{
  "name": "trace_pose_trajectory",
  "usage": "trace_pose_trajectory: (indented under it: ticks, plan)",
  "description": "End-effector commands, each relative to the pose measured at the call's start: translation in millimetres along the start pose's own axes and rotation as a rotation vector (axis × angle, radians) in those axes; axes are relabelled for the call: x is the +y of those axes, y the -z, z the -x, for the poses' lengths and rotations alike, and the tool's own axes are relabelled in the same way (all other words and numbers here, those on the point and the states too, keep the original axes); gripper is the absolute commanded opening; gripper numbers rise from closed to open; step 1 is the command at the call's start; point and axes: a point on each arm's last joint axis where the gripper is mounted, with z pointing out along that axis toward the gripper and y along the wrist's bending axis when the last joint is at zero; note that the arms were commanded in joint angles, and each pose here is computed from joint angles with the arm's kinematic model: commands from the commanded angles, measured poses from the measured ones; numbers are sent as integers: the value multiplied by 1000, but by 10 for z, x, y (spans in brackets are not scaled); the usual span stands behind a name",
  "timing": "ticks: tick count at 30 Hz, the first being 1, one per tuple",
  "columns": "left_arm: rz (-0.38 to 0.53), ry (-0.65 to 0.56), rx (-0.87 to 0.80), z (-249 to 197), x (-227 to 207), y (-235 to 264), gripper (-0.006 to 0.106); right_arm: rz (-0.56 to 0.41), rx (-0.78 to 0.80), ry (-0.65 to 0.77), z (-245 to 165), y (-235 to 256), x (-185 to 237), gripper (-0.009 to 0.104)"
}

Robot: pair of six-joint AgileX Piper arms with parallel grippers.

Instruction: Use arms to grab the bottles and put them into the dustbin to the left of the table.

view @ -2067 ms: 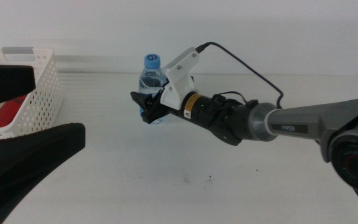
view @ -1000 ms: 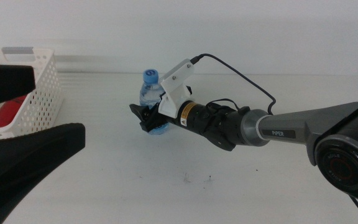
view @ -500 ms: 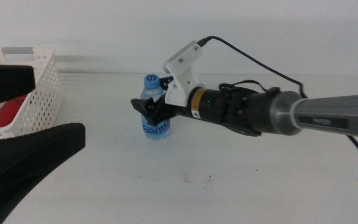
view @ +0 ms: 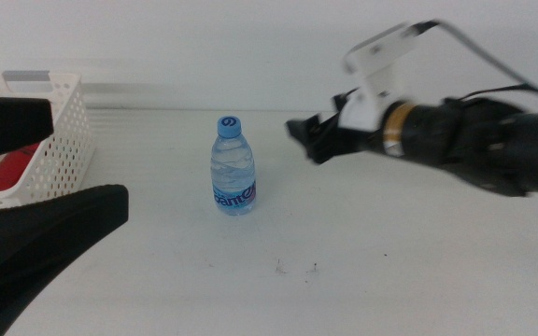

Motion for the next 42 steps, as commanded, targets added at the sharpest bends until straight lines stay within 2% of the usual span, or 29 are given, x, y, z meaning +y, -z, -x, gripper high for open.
trace_pose_trajectory:
  ticks: [1,7,12,16,20,25,27,29,32,36,42]
  plan:
    - [-1,6,-12,-3,-3,4,94,-46,-44,-21,170,333,-64,91]
    - [-1,6,-12,-3,-3,4,94,-135,-136,-31,408,1163,-60,91]
    - [-1,6,-12,-3,-3,4,94,-286,-142,-7,476,1937,-74,91]
    - [-1,6,-12,-3,-3,4,94,-327,-173,11,496,2535,-38,87]
    - [4,0,-21,3,0,17,94,-246,-151,-23,445,2842,67,78]
    - [6,2,-31,11,1,17,94,1,45,-22,396,2954,292,74]
    - [6,2,-31,11,1,17,94,58,63,-40,507,3062,341,74]
    - [6,2,-31,11,1,17,94,58,57,-27,631,3206,344,75]
    - [7,2,-33,13,2,17,94,11,68,-40,776,3454,310,78]
    - [7,2,-33,13,2,17,94,52,70,-46,883,3680,359,93]
    - [7,2,-33,13,2,17,94,50,74,-37,894,3715,358,93]
